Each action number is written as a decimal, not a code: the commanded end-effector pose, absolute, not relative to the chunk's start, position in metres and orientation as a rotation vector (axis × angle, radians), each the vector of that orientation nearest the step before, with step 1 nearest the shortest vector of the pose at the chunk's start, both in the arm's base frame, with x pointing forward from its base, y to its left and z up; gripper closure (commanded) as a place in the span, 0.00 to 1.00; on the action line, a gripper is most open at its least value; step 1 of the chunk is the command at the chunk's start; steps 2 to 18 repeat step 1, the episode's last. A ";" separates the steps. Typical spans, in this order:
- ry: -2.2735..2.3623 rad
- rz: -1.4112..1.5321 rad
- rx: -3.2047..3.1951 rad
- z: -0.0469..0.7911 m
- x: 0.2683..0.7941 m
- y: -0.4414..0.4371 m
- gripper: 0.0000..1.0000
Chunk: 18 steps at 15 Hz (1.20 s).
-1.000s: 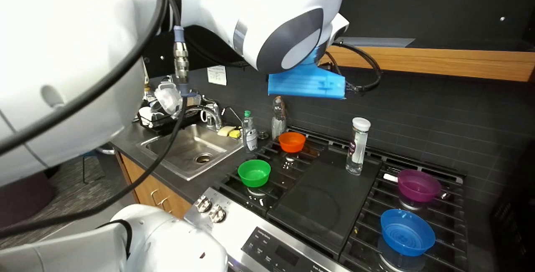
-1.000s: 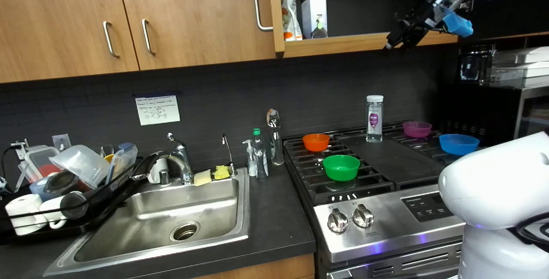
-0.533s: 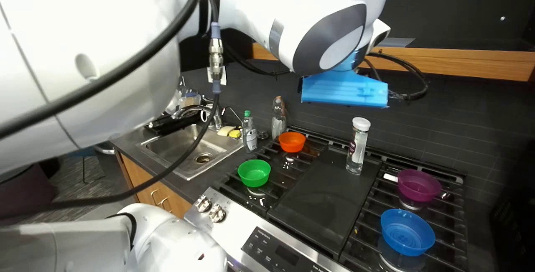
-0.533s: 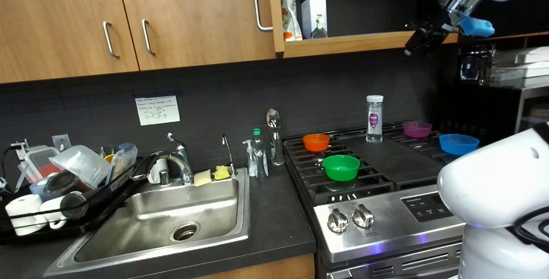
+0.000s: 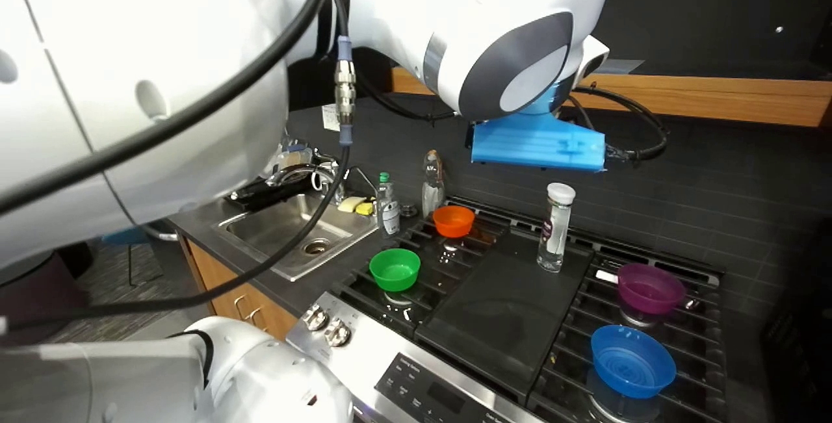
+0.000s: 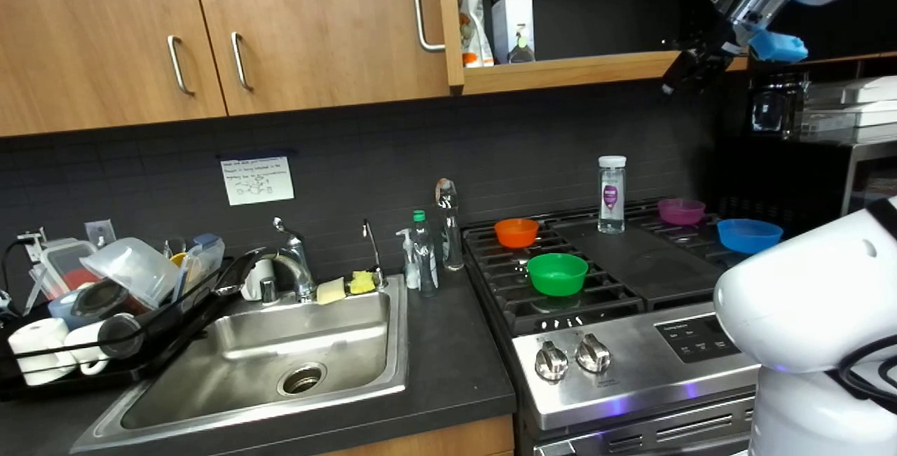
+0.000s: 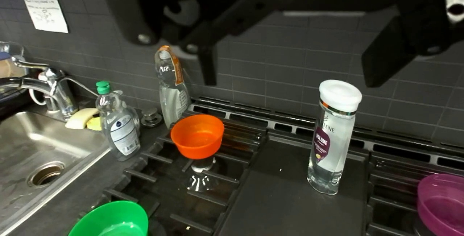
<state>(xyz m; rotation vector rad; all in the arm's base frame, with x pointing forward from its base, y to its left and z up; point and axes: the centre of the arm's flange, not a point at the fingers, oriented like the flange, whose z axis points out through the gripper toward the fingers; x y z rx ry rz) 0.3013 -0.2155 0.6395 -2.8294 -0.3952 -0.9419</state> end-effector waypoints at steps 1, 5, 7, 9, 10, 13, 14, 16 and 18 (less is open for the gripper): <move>-0.396 -0.942 -2.830 0.640 0.301 -0.215 0.00; -0.396 -0.942 -2.830 0.640 0.301 -0.215 0.00; -0.396 -0.942 -2.830 0.640 0.301 -0.215 0.00; -0.396 -0.942 -2.830 0.640 0.301 -0.215 0.00; -0.396 -0.942 -2.830 0.640 0.301 -0.215 0.00; -0.396 -0.942 -2.830 0.640 0.301 -0.215 0.00; -0.396 -0.942 -2.830 0.640 0.301 -0.215 0.00; -0.396 -0.942 -2.830 0.640 0.301 -0.215 0.00; -0.396 -0.942 -2.830 0.640 0.301 -0.215 0.00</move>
